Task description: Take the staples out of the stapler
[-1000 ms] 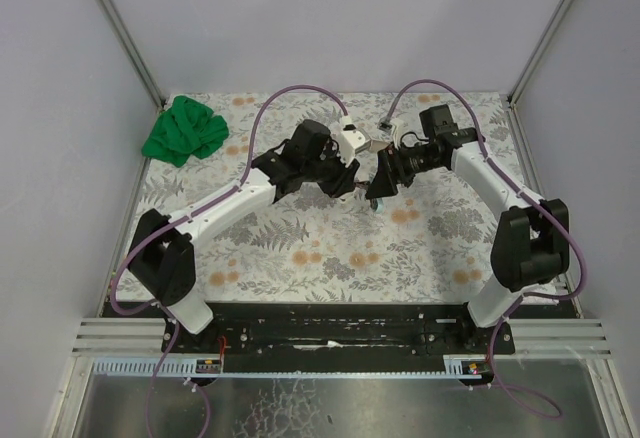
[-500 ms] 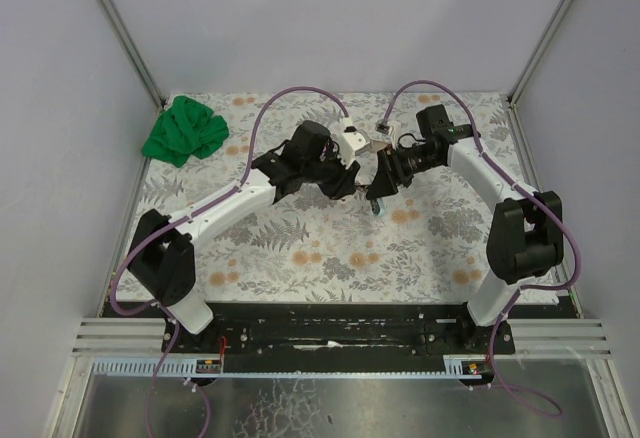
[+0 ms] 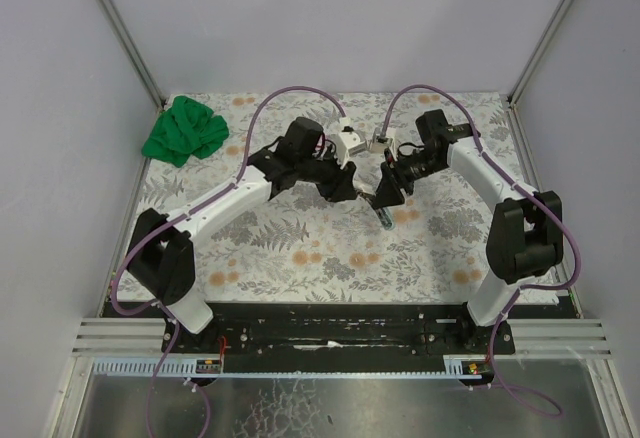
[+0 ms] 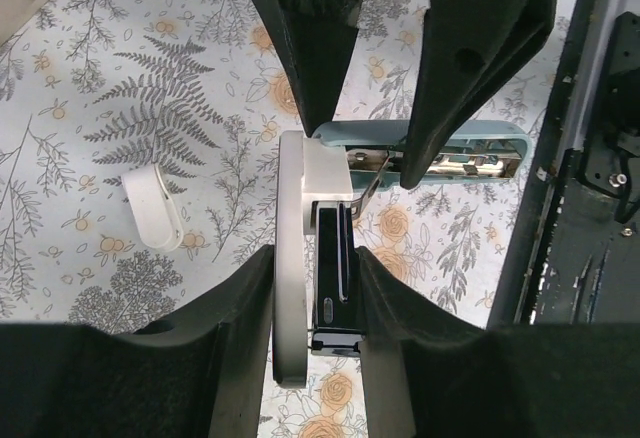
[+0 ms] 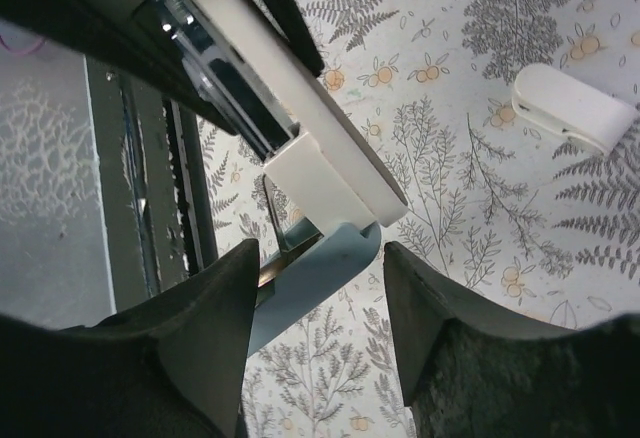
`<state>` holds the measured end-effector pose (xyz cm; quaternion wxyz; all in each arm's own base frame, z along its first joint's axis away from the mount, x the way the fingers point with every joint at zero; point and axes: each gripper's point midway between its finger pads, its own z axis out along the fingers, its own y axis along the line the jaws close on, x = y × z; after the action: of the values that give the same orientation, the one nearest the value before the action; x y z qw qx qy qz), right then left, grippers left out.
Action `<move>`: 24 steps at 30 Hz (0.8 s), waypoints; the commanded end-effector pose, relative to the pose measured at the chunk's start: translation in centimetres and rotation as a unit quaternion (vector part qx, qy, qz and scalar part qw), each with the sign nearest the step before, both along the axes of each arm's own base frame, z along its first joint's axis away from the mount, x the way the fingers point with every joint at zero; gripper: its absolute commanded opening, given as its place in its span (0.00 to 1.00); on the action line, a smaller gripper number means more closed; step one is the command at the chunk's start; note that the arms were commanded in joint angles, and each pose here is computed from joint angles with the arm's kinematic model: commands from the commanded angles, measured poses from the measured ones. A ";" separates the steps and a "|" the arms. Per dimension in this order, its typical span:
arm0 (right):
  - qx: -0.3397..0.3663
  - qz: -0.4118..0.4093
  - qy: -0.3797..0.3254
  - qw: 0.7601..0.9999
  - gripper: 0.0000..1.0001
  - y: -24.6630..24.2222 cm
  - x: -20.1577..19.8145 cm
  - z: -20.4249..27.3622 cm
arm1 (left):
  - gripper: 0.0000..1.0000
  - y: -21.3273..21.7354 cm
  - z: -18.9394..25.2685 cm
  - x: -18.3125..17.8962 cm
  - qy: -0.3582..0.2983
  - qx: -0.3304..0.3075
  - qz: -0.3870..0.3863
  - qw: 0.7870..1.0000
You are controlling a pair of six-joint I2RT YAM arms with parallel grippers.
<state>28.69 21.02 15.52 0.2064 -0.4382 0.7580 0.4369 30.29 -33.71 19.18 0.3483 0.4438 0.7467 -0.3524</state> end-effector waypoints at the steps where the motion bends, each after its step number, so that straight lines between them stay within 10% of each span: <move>1: 0.017 0.069 -0.079 0.994 0.58 -0.3 -1.3 1.0 | 0.34 -0.3 4.3 -0.8 -0.012 -0.066 -0.040 0.997; 24: 0.110 0.201 -0.190 0.955 0.67 0.1 -4.7 2.5 | 0.33 0.3 5.6 -2.7 0.056 -0.119 -0.105 0.986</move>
<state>25.11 20.81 16.83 0.2691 -0.5991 0.6025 0.4536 28.17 -33.37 20.88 0.3049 0.4487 0.7089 -0.4507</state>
